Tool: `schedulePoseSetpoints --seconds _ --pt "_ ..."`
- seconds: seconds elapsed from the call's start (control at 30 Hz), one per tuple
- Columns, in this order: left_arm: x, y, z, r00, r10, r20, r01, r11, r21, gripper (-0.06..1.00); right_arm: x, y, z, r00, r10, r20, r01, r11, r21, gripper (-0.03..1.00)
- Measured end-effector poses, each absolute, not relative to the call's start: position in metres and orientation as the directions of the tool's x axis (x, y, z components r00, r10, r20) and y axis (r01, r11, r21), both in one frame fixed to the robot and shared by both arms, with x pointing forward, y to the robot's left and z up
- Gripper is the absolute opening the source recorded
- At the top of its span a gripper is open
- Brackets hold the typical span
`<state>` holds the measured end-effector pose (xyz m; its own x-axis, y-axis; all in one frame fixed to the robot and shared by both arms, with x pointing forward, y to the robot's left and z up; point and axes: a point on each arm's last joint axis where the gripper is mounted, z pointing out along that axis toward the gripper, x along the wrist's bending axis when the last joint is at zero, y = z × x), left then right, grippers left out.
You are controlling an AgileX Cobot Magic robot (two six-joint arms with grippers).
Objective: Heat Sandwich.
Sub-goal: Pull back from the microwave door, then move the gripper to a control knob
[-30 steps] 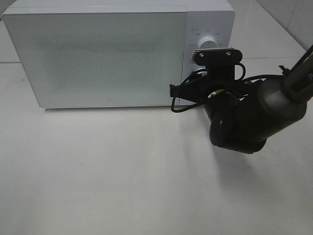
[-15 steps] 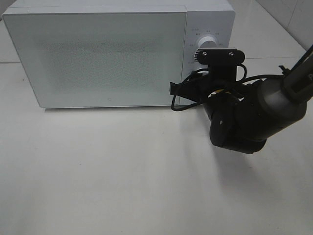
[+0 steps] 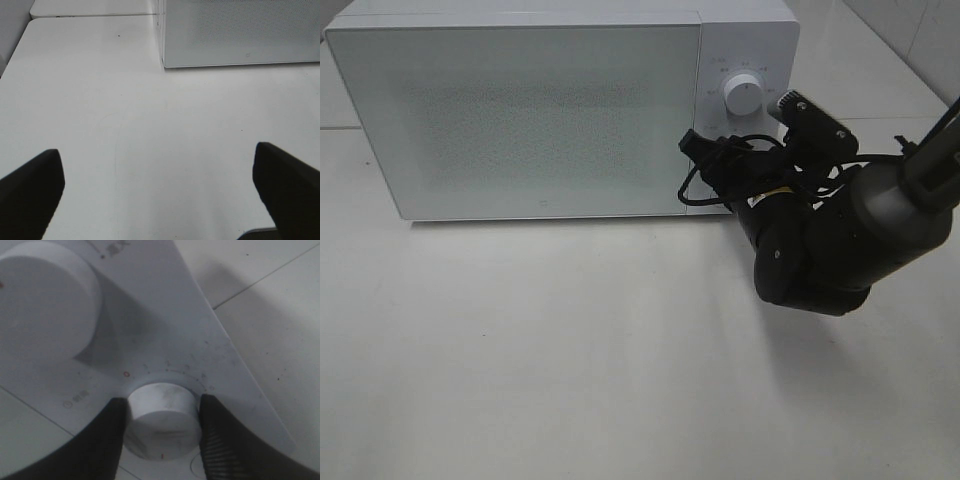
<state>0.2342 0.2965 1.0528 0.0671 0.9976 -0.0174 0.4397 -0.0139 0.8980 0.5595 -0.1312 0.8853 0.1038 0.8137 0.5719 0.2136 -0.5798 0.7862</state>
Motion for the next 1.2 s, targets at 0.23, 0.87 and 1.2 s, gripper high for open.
schedulePoseSetpoints --seconds 0.23,0.87,1.2 --pt "0.2342 0.2965 1.0528 0.067 0.998 -0.017 0.440 -0.014 0.898 0.96 0.5589 -0.1312 0.8842 0.148 0.664 0.733 0.189 -0.747 0.638 0.43" --pt "0.2342 0.2965 1.0528 0.067 0.998 -0.017 0.440 -0.014 0.898 0.96 0.5586 -0.1313 0.8828 0.219 0.015 0.976 0.057 -0.998 0.003 0.44" --pt "0.2342 0.2965 1.0528 0.067 0.998 -0.017 0.440 -0.014 0.898 0.96 0.5585 -0.1315 0.8828 0.224 -0.128 0.966 0.024 -0.990 -0.137 0.44"
